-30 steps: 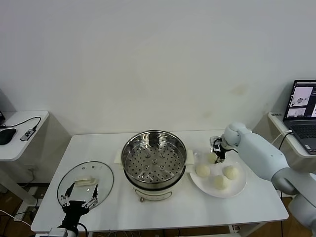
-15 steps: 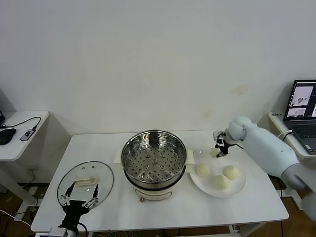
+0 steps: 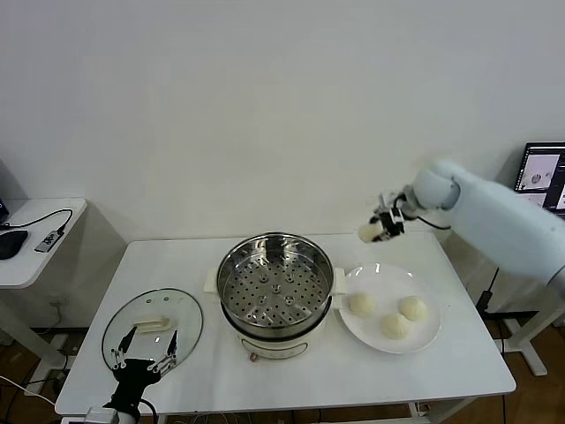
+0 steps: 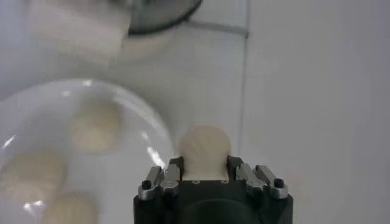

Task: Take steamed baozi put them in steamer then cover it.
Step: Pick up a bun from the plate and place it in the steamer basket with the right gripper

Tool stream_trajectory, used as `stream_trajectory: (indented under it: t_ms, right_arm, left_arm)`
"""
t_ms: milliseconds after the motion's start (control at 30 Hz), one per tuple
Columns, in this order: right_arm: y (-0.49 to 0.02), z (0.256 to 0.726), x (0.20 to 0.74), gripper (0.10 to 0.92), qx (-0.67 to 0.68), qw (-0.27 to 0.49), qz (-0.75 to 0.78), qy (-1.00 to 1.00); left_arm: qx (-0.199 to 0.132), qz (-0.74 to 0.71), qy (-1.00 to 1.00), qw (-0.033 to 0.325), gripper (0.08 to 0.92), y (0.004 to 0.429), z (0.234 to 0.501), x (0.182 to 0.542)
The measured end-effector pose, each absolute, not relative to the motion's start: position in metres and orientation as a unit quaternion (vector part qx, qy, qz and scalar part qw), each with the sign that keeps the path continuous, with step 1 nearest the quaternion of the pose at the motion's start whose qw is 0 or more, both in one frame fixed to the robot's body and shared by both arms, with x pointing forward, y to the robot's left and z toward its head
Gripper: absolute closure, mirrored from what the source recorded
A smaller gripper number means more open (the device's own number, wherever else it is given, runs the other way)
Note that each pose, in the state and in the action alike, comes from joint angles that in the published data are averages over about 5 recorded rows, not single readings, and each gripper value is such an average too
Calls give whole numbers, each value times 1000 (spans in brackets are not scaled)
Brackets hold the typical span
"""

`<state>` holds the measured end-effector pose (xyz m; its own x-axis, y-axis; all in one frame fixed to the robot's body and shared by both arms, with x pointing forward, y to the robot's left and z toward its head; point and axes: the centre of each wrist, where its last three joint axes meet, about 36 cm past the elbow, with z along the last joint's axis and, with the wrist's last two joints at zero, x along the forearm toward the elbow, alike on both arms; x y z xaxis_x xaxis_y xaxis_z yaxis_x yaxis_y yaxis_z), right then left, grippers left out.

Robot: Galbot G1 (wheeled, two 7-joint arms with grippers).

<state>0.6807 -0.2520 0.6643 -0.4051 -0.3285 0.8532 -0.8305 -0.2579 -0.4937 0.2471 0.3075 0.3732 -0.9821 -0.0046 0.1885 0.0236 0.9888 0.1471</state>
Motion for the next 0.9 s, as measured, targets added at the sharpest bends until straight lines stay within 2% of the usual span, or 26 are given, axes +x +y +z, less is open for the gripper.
stream_trajectory:
  t_ms: [333,633,900]
  right_arm:
    - [-174,666,675,558,580,129,636,-492]
    - [-113,641,675,555,622,65,676,-389]
    - [-79,618,684,555,630,16,715,-302]
  left_arm:
    - [0,-61,-994,94,177,307,372,248]
    - [4,-56,-994,91,177,308,373,249]
    - [6,-57,-994,92,177,309,371,250]
